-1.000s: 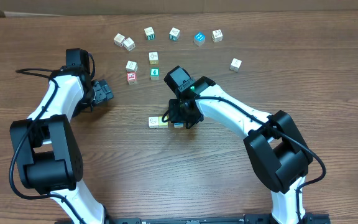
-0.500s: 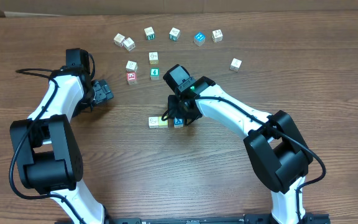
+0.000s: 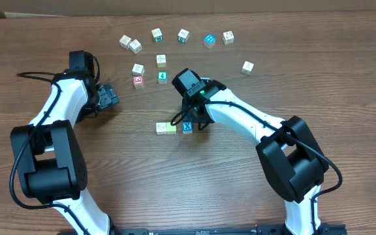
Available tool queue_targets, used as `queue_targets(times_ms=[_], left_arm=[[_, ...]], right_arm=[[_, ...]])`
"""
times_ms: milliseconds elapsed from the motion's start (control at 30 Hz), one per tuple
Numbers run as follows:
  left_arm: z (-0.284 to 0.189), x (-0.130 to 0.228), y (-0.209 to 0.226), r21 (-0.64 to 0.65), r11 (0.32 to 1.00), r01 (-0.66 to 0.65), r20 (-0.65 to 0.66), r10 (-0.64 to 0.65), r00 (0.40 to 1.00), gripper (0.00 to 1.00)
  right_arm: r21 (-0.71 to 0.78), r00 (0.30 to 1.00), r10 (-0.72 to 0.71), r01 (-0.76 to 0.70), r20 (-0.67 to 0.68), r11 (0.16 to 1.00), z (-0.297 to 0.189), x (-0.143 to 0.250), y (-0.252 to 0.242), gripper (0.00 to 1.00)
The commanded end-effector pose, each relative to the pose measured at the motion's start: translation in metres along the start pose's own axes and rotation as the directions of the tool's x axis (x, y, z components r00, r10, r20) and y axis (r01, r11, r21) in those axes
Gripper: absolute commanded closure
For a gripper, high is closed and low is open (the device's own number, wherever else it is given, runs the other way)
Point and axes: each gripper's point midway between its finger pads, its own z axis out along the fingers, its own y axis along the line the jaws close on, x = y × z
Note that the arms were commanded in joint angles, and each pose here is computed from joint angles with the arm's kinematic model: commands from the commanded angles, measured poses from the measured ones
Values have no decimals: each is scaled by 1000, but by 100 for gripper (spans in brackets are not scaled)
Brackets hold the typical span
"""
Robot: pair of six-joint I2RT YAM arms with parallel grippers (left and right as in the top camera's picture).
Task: Form a horizontal line
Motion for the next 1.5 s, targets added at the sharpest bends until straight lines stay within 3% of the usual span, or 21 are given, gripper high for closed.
queue_targets(times_ms=[0,133,467,800,1467], left_arm=[[1,1,1,-13,999,-30,1,30,1000,1],[1,1,1,-13,999,-30,1,30,1000,0],[1,1,1,-12,999,-29,1,29,1000,0],[1,1,1,-13,999,-30,0,30,1000,0],[1,1,1,-12,999,-29,1,29,1000,0]], right_arm=[[33,997,66,-67,42,997,-11,-11,-14,51],[70,996,84,-85,16,994,-10,-9,-28,53],[117,995,82,-75,-50,990,-11,6,-41,80],[116,995,82,-75,-50,990,-11,6,-41,94],[79,988,72,-62,-137,995,-12,23,-34,96]])
